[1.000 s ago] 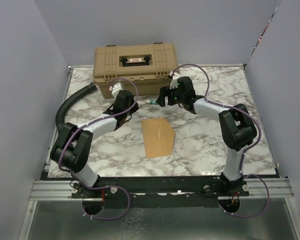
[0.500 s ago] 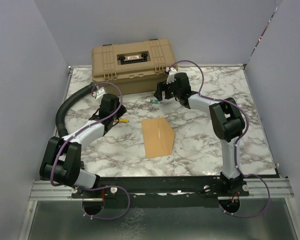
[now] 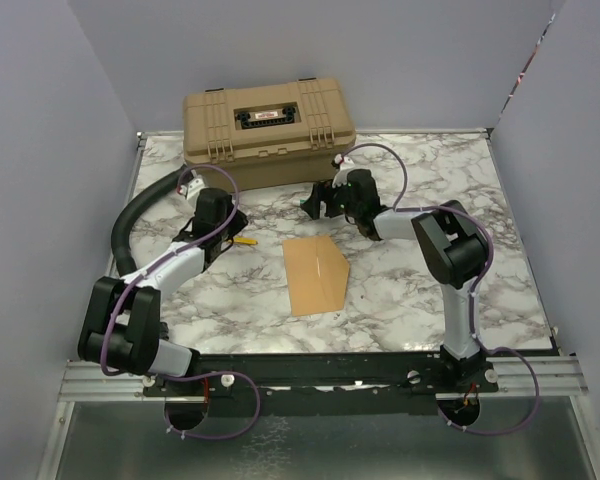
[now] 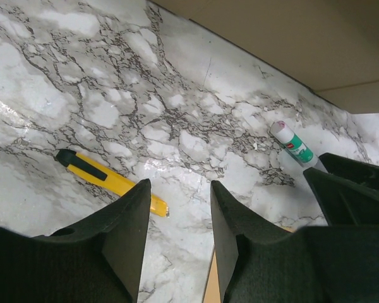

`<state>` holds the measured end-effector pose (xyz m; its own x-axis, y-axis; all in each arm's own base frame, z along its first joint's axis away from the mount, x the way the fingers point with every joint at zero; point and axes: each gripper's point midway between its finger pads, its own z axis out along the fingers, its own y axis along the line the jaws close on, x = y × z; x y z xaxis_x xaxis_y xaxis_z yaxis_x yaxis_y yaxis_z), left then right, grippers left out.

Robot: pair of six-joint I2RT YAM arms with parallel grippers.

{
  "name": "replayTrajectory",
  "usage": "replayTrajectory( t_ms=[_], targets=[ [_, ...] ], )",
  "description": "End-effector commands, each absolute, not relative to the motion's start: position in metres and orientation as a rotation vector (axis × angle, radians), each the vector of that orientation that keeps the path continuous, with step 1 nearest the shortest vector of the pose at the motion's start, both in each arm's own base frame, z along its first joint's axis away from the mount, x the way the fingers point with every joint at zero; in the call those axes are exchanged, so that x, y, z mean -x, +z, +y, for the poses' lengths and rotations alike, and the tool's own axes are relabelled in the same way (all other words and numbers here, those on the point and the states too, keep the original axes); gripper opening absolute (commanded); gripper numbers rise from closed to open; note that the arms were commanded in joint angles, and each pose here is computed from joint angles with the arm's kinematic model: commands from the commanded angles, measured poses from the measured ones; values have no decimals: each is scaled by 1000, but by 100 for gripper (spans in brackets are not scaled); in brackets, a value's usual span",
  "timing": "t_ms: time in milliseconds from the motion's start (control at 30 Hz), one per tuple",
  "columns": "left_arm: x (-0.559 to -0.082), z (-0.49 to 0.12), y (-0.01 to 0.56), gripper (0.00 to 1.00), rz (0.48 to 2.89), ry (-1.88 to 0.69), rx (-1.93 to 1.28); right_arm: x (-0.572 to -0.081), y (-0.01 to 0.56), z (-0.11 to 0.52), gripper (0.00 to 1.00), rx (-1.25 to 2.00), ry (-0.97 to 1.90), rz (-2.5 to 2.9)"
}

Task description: Place the letter into the envelope and seal it

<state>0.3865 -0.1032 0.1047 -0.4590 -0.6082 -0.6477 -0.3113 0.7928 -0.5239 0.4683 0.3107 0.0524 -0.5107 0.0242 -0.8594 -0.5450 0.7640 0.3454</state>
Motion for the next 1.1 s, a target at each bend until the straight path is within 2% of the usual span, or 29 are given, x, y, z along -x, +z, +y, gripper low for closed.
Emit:
replayTrajectory(
  t_ms=[0,300,633,1067],
  targets=[
    [-378,-101,108,44,2084,-441,672,-482,75,317,86,334,789,1919],
    [-366,-88,109,44,2084,-429,677,-480,53,325,84,298,847,1983],
    [-355,-83,113,45,2072,-430,672,-454,39,340,81,338,938,2011],
    [-351,-81,128,45,2028,-448,674,-429,-10,351,73,666,368,2152]
  ],
)
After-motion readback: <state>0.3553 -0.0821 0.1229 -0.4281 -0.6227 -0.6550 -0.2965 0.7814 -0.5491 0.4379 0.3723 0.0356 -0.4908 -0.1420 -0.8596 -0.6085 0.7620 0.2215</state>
